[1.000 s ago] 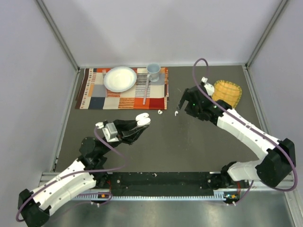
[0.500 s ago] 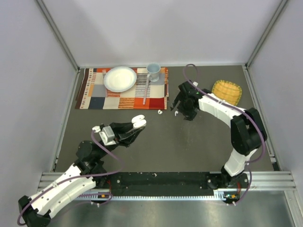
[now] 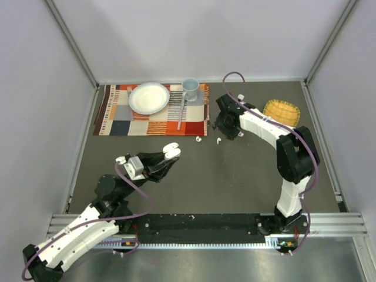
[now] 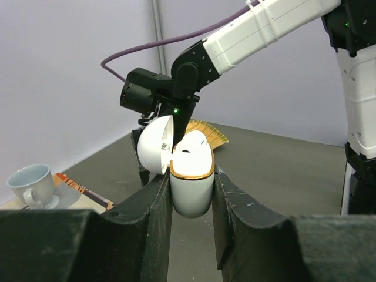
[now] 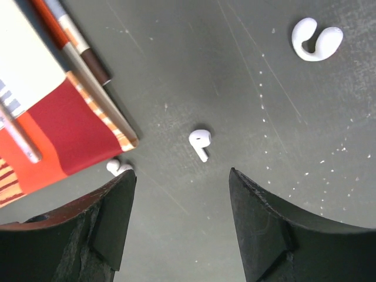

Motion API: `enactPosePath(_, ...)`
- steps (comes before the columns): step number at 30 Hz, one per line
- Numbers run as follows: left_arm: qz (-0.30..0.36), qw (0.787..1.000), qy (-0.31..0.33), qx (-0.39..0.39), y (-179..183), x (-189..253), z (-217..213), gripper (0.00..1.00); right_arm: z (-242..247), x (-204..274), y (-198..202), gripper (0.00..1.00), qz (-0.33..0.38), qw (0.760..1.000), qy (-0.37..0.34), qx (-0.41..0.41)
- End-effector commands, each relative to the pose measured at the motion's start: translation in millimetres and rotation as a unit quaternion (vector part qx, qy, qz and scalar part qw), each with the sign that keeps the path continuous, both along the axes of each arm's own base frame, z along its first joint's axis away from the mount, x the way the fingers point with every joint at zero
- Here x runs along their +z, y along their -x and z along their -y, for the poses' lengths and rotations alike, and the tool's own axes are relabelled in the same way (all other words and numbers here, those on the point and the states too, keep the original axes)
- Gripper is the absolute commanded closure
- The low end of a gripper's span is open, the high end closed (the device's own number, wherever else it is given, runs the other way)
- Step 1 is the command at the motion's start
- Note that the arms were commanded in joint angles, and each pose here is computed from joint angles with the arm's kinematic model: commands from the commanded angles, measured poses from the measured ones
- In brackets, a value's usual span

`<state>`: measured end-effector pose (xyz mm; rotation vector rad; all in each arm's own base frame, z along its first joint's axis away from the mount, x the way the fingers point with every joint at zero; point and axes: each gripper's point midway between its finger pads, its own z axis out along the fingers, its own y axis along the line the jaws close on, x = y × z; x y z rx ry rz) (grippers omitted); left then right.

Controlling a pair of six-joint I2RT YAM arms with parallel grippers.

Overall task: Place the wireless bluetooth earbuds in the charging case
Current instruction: Pick up the left earbud from the center of the board.

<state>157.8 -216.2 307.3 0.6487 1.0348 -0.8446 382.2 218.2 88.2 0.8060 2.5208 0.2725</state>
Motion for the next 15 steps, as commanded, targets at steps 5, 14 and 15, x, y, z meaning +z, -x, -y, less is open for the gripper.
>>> enactPosePath(5,0.008,1.000,0.008,0.016,-3.4,5.2,-4.3,1.00,17.4,0.1,-15.4,0.39,0.009,0.998,0.060,-0.009)
enactPosePath(14,0.000,1.000,0.006,0.027,-9.0,1.8,-4.8,1.00,10.5,-11.4,-17.0,0.48,-0.008,0.998,0.063,0.013)
enactPosePath(15,0.001,1.000,0.006,0.028,-9.4,2.1,-4.9,1.00,9.2,-13.9,-18.2,0.49,-0.010,0.998,0.063,0.015)
